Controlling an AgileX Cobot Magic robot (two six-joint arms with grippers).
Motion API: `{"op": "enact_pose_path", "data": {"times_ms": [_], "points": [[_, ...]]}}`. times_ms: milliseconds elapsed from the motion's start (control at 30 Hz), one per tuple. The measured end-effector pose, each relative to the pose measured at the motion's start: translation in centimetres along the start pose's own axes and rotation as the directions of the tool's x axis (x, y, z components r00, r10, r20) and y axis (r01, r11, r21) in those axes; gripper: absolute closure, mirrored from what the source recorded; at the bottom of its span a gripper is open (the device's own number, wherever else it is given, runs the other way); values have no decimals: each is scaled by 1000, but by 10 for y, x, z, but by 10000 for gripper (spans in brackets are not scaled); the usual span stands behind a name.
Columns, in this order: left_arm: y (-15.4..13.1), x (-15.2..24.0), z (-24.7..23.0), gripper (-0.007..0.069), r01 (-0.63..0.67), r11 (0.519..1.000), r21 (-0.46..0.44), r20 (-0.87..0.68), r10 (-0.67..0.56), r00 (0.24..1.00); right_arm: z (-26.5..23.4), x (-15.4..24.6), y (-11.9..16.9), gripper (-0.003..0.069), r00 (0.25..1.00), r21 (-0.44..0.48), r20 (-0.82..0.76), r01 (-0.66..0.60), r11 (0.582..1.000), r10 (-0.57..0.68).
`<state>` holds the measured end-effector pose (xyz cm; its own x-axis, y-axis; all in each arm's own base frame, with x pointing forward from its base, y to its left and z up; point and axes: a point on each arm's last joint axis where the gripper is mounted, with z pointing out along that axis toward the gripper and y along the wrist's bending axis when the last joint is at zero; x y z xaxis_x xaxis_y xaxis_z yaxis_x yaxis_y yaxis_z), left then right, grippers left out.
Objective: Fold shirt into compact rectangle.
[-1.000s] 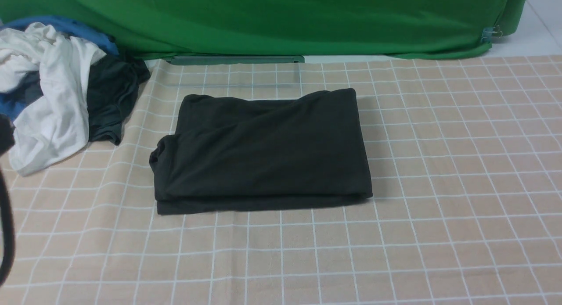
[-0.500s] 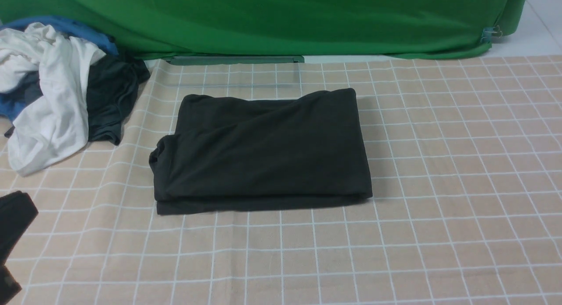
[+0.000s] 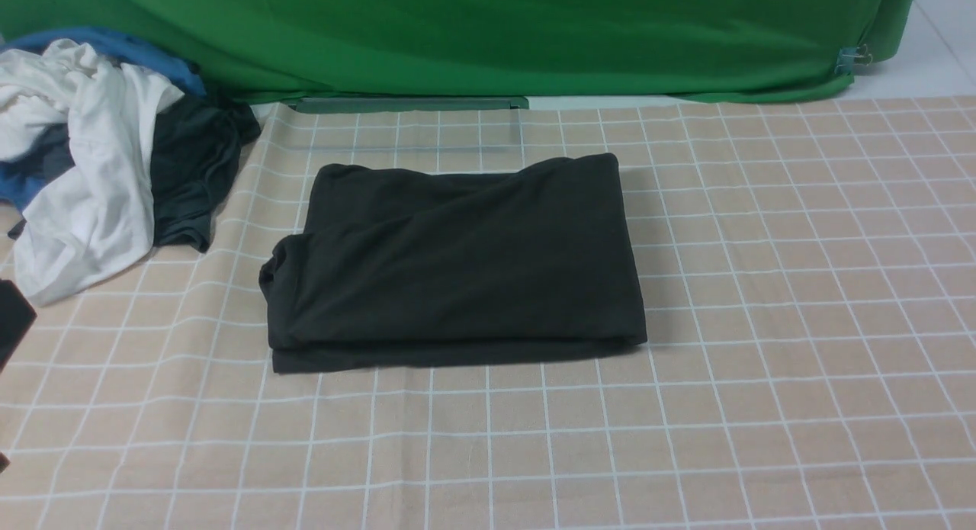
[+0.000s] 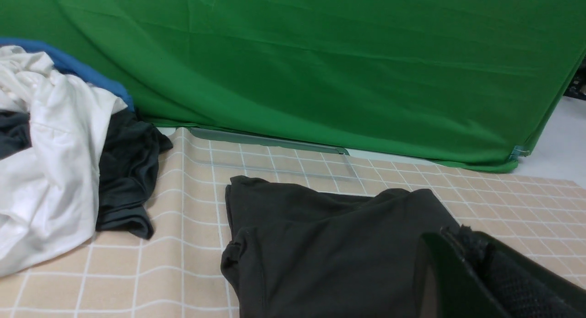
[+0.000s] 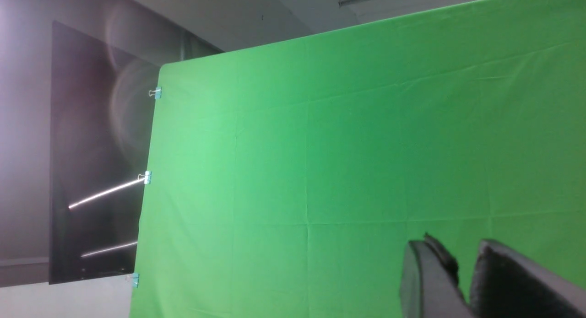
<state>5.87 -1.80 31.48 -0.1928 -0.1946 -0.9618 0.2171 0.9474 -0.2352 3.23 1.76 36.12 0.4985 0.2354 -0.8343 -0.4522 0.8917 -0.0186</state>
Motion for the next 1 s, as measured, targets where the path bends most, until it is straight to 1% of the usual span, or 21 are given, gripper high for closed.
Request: {"op": "enact_pose_path", "data": {"times_ms": [233, 433, 533, 633, 700, 733, 867, 1000], "points": [[1, 0, 0, 606, -13, 1000, -6, -2, 13, 1000, 0, 0, 0, 445, 1000, 0, 0, -9, 1000, 9], [3, 0, 0, 606, -72, 997, -32, -1, 72, 997, 0, 0, 0, 442, 1000, 0, -1, -12, 1000, 12], [6, 4, 1, 606, -123, 991, -46, 29, 125, 992, 0, 0, 0, 442, 1000, 0, -1, -13, 1000, 13], [12, 20, 2, 606, -203, 976, -80, 94, 210, 973, 0, 0, 0, 442, 1000, 0, -1, -13, 1000, 13], [17, 36, 1, 606, -247, 962, -116, 130, 262, 956, 0, 0, 0, 442, 1000, 0, -1, -13, 1000, 13], [22, 50, 3, 606, -268, 953, -144, 134, 287, 948, 0, 0, 0, 442, 1000, 0, -1, -13, 1000, 13], [38, 93, 10, 606, -315, 923, -219, 94, 342, 935, 0, 0, 0, 433, 1000, 0, -1, -13, 1000, 13], [44, 109, 13, 606, -320, 911, -259, 25, 338, 941, 0, 0, 0, 424, 1000, 0, 1, -13, 1000, 13]]}}
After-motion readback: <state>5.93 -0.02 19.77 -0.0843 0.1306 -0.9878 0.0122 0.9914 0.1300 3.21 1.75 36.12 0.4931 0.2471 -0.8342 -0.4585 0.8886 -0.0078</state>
